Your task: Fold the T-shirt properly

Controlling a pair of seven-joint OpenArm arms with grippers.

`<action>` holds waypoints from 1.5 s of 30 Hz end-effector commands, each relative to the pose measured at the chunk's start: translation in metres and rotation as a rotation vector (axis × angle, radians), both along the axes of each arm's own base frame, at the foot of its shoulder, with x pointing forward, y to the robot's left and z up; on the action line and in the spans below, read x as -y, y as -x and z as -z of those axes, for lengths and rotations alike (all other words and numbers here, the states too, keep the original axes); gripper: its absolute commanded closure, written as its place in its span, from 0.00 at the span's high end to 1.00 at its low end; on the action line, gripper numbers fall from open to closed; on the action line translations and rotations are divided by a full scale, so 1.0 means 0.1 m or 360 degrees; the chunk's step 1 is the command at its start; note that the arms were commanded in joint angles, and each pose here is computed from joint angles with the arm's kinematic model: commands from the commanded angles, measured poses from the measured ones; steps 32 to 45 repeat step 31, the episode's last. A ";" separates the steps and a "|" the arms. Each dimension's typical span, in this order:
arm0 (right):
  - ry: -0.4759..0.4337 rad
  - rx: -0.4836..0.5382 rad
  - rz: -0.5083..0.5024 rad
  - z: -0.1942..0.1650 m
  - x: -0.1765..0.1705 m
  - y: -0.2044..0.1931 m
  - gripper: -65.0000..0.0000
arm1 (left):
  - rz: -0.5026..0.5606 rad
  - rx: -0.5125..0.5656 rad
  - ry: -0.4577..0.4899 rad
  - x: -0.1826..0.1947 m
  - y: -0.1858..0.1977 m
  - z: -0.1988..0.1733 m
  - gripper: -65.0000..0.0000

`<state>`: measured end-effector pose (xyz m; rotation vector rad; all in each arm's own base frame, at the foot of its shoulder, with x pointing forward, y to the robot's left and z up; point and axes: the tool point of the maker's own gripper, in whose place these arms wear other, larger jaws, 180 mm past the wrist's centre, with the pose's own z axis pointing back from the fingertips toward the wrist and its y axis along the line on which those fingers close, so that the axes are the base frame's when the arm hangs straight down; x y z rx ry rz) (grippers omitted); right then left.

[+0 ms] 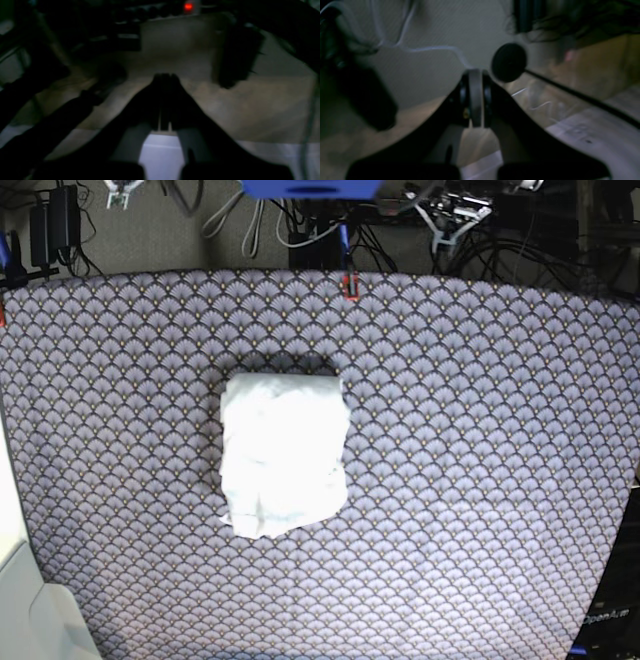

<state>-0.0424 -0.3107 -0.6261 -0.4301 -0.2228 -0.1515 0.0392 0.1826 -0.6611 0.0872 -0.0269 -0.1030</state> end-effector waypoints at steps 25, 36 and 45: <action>-0.0126 -0.0091 -0.0413 0.15 -0.48 -0.24 0.00 | -0.0322 0.0215 -0.0067 0.01 -0.27 -0.02 0.01; -0.0122 -0.0067 -0.0438 0.15 -0.47 -0.36 0.00 | -0.0336 0.0211 -0.0067 0.01 -0.24 -0.02 0.01; -0.0122 -0.0067 -0.0438 0.15 -0.47 -0.36 0.00 | -0.0336 0.0211 -0.0067 0.01 -0.24 -0.02 0.01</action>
